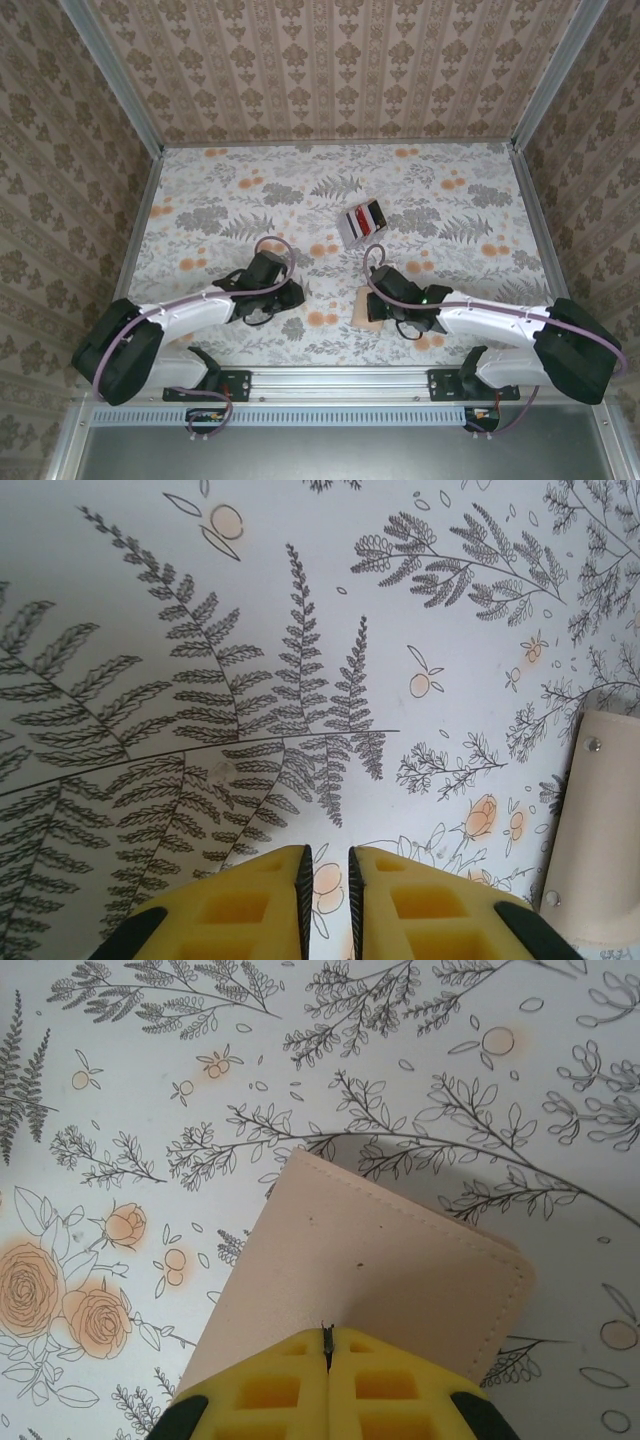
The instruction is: Put the credit cards into the card holder
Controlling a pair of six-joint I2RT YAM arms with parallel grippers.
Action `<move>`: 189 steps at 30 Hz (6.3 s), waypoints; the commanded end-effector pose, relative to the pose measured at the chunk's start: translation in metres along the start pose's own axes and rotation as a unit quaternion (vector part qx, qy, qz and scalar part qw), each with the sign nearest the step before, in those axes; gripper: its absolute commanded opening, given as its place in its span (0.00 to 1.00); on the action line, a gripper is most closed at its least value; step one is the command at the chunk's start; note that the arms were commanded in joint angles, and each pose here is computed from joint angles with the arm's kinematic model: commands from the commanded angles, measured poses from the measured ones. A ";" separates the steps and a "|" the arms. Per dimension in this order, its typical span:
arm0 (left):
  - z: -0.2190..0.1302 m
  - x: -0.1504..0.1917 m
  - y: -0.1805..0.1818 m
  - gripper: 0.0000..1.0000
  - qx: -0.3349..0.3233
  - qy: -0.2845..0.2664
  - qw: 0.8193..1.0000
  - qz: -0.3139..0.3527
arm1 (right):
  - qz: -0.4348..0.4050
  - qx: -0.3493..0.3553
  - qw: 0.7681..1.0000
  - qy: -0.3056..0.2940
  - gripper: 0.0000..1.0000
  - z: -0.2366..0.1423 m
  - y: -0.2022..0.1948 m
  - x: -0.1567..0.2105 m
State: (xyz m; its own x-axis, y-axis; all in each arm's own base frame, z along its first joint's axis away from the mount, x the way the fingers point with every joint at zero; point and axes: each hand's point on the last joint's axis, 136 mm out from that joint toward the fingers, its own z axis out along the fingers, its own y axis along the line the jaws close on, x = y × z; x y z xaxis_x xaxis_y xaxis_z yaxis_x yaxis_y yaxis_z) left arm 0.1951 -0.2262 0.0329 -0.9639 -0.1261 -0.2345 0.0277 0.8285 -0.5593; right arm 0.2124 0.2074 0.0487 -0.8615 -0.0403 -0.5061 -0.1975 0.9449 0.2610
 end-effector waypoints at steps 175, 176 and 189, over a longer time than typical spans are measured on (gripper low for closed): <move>-0.115 -0.238 0.154 1.00 -0.223 -0.414 0.851 0.233 | 0.005 0.259 0.897 -0.358 1.00 -0.033 -0.235 -0.173; -0.114 -0.239 0.153 1.00 -0.225 -0.417 0.848 0.237 | 0.005 0.259 0.896 -0.360 1.00 -0.034 -0.235 -0.174; -0.113 -0.239 0.153 1.00 -0.229 -0.412 0.850 0.237 | 0.005 0.259 0.897 -0.359 1.00 -0.034 -0.235 -0.173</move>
State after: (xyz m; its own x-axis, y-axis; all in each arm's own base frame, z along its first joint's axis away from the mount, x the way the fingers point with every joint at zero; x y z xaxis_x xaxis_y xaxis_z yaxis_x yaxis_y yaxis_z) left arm 0.3934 -0.0076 0.0843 -0.3770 0.0660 -0.9239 0.0663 0.9968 0.0442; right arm 0.3840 -0.0189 0.0903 -0.3408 0.0147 -0.9400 0.2187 0.9737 -0.0641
